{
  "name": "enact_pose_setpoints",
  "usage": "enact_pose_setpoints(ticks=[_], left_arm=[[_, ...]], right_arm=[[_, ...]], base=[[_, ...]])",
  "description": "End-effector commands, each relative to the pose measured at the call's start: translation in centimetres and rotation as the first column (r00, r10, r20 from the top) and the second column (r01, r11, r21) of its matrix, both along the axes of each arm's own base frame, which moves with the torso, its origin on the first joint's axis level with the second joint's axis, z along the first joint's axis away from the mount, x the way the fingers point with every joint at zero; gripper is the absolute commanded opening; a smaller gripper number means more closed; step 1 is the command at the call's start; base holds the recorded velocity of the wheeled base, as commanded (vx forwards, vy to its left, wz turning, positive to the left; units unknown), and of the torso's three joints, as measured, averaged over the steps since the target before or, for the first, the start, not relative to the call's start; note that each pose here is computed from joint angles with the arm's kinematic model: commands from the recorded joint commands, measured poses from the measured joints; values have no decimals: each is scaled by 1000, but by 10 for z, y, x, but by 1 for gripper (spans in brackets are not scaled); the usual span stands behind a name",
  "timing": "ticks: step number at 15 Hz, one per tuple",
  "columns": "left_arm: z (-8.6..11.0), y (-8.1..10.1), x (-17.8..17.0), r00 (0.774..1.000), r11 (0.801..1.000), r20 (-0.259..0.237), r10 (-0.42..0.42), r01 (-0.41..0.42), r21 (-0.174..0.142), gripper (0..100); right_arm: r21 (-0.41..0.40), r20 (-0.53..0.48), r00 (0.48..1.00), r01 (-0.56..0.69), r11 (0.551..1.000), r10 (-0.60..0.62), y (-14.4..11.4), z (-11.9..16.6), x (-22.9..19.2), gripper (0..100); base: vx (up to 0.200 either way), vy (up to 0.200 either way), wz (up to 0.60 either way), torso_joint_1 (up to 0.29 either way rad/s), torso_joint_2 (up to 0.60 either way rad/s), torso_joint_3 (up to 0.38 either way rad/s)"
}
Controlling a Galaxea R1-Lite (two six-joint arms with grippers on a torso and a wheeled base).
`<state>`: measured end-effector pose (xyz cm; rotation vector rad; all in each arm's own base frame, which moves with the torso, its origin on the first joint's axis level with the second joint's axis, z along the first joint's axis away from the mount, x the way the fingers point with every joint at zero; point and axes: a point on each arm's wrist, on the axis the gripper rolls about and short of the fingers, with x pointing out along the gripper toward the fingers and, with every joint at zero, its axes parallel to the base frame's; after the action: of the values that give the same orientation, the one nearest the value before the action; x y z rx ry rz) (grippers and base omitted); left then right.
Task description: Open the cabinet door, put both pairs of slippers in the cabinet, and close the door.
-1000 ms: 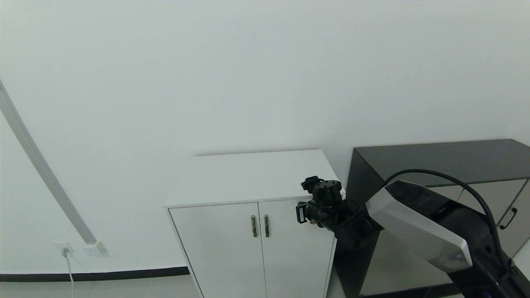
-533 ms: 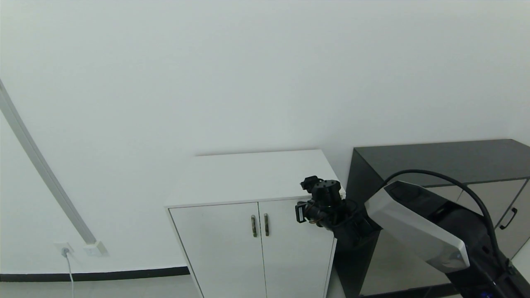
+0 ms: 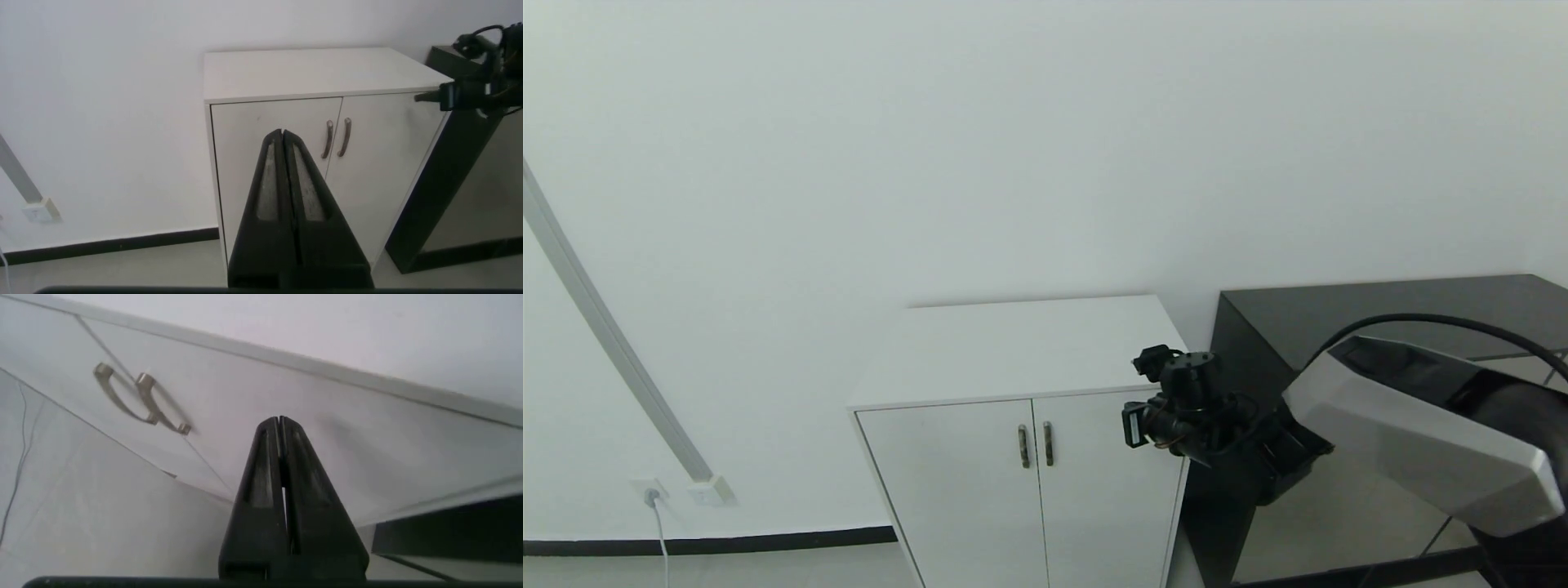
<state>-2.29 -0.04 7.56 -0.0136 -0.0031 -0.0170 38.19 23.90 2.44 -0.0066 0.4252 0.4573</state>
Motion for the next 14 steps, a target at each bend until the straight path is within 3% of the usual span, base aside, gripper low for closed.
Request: enact_pose_setpoints(ticks=[1, 11, 13, 14], left_arm=[[0, 0, 0, 1000, 1000, 0, 0, 0, 0, 0], [0, 0, 0, 1000, 1000, -2, 0, 0, 0, 0], [0, 0, 0, 1000, 1000, 0, 0, 0, 0, 0], [0, 0, 0, 1000, 1000, 0, 0, 0, 0, 0]], right_arm=[[27, 46, 999, 4, 1000, -5, -22, 43, -33, 0], [7, 67, 974, 219, 976, -218, -132, 93, -132, 0], [8, 70, 969, 238, 971, -238, -140, 95, -138, 0], [-4, 80, 943, 324, 946, -323, -164, 98, -158, 0]], base=[[0, 0, 0, 0, 0, 0], [0, 0, 0, 0, 0, 0], [0, 0, 0, 0, 0, 0], [0, 0, 0, 0, 0, 0]])
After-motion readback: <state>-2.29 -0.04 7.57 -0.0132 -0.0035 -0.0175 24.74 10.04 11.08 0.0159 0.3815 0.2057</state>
